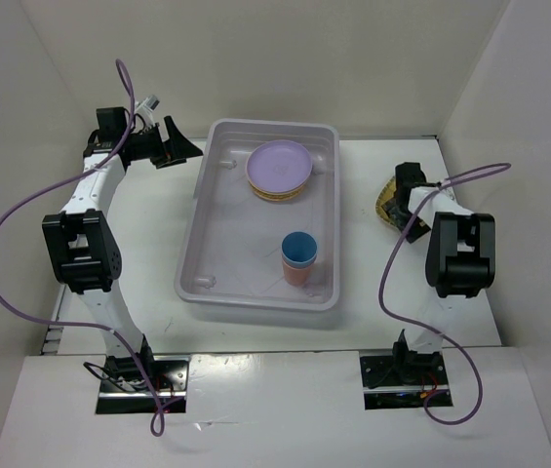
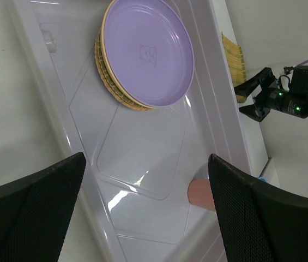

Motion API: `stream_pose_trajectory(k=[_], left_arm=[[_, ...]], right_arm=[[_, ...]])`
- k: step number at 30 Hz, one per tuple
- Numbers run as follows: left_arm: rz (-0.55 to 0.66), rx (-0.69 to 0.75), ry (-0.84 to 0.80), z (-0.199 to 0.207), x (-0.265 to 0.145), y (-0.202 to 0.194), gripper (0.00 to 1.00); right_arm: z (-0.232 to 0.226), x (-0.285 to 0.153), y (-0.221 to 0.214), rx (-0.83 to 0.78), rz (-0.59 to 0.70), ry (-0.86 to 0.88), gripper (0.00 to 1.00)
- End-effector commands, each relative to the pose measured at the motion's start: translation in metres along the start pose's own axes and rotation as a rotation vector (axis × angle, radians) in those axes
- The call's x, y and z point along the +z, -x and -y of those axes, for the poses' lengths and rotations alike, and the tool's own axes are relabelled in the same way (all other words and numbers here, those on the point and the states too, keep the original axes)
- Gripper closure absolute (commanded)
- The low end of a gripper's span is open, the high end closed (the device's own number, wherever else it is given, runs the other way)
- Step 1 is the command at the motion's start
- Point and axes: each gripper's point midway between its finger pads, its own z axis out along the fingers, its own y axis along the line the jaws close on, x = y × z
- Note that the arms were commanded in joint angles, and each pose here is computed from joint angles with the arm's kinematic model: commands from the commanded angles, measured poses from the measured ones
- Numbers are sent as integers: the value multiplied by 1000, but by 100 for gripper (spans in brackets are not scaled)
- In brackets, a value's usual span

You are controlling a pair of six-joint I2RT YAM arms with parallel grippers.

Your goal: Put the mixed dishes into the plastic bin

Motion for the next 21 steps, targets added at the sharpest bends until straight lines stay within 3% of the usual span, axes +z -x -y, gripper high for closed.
stream_pose_trajectory(k=[1, 6, 10, 19, 21], left_arm=[[36, 51, -33, 12, -5, 16, 1], [39, 50, -44, 16, -6, 19, 1], [35, 42, -53, 15, -4, 18, 1], [30, 34, -51, 14, -5, 14, 1], [35, 41, -53, 18, -7, 16, 1]], right_arm=[[15, -35, 20, -41, 44, 7, 9], [28, -102, 72, 30, 183, 120, 7], [41, -118, 106, 100, 285, 224, 7], [58, -23, 88, -114, 147, 32, 7], [47, -15, 86, -178, 122, 71, 7]])
